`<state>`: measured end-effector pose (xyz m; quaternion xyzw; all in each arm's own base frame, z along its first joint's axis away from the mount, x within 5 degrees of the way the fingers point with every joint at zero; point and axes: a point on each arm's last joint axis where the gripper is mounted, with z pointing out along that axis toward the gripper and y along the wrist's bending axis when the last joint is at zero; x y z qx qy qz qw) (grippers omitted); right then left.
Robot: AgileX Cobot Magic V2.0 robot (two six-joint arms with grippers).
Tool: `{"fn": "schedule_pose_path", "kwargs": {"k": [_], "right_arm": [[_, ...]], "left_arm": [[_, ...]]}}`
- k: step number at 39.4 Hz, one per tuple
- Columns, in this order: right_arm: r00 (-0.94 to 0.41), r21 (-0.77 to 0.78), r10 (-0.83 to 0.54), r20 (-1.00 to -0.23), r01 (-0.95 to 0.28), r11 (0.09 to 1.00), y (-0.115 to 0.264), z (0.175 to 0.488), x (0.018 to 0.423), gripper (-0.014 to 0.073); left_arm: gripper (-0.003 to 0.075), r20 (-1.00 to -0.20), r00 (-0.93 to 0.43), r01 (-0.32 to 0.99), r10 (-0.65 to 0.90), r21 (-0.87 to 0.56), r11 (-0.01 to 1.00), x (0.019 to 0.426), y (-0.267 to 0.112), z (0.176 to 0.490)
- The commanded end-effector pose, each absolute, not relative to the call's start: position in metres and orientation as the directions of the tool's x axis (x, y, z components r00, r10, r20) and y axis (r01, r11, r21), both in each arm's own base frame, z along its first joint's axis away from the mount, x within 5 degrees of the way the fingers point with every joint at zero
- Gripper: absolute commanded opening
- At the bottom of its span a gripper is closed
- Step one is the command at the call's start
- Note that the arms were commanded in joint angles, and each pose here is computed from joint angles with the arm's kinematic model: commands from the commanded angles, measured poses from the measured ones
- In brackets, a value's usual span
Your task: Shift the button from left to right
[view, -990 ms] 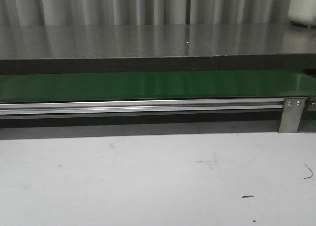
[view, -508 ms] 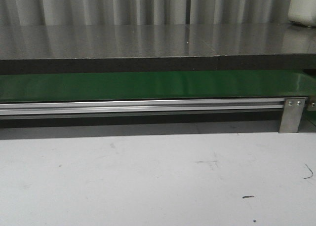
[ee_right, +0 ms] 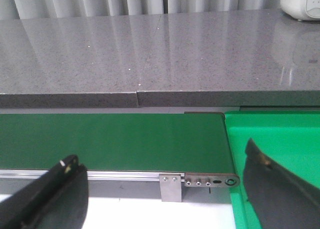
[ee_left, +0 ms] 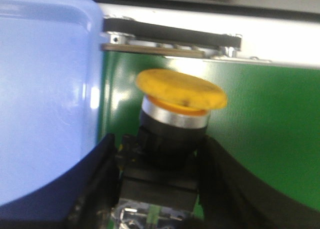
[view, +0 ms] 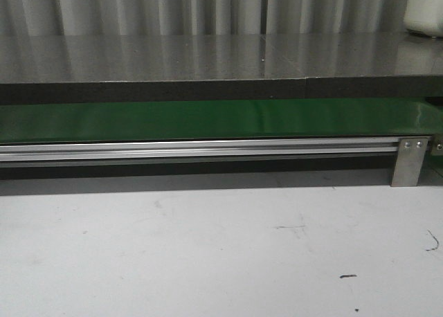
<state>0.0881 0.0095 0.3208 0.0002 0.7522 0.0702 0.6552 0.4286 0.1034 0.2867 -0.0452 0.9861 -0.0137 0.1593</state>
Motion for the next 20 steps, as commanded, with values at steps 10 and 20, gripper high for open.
{"fn": "schedule_pose_path", "kwargs": {"k": [10,20], "right_arm": [[-0.035,0.106,0.103,-0.994,-0.087,0.991,0.008,0.339,0.089,0.0644],[-0.035,0.106,0.103,-0.994,-0.087,0.991,0.008,0.339,0.089,0.0644]], "left_arm": [[0.0169,-0.238,-0.968,-0.078,-0.082,-0.025,0.997,0.411,0.075,0.289],[0.0280,-0.213,-0.973,-0.081,-0.092,-0.060,0.995,0.410,0.072,0.278]]}}
